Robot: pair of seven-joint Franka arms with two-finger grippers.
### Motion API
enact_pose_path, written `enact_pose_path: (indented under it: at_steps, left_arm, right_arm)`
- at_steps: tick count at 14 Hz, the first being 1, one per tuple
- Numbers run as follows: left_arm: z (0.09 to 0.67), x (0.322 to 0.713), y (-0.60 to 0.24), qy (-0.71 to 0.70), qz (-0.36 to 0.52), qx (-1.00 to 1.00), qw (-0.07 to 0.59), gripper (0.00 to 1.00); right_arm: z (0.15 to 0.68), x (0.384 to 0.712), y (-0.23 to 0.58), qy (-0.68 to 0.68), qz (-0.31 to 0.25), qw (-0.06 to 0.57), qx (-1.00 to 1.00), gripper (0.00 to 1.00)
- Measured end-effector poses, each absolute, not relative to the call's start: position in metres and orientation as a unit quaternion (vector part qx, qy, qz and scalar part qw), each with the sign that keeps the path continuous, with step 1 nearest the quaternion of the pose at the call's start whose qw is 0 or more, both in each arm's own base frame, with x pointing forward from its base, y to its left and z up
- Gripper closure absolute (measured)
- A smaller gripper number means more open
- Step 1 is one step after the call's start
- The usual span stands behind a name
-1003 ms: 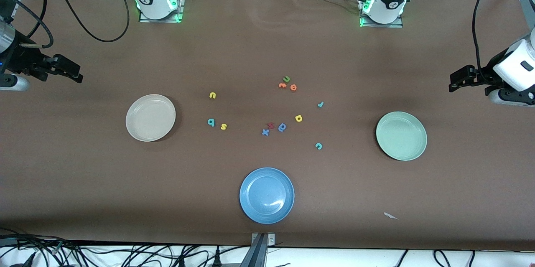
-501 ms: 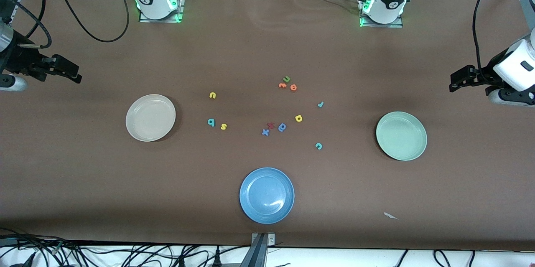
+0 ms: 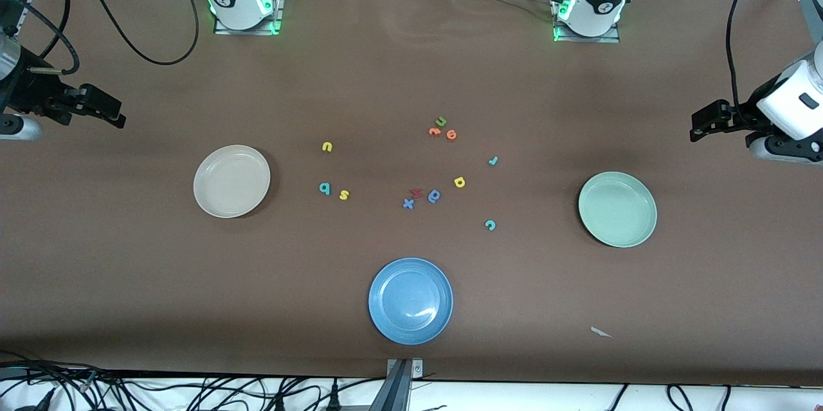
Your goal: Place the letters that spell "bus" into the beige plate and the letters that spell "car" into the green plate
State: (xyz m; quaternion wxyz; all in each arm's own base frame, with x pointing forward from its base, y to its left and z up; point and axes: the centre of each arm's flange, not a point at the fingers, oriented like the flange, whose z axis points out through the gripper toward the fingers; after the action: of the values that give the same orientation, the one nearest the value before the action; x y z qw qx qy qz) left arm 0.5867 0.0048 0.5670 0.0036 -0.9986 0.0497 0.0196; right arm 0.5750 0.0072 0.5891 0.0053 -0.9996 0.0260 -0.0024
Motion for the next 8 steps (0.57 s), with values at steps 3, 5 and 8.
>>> enact_pose_path:
  at_steps: [3,5,8]
  left_arm:
    - [0.5670,0.5867,0.0043,0.050,0.020,-0.999,0.004,0.00]
    - [0.5670,0.5867,0.0033,0.051,0.019,-0.998,0.004,0.00]
    - [0.5673,0.5867,0.0027,0.052,0.019,-0.998,0.004,0.00]
  right_arm:
    - [0.5890,0.5749,0.0072,0.026,-0.002,0.005,-1.000,0.00]
    - [0.5890,0.5749,0.0072,0.026,-0.002,0.005,-1.000,0.00]
    - [0.5890,0.5749,0.0072,0.026,-0.002,0.005,-1.000,0.00]
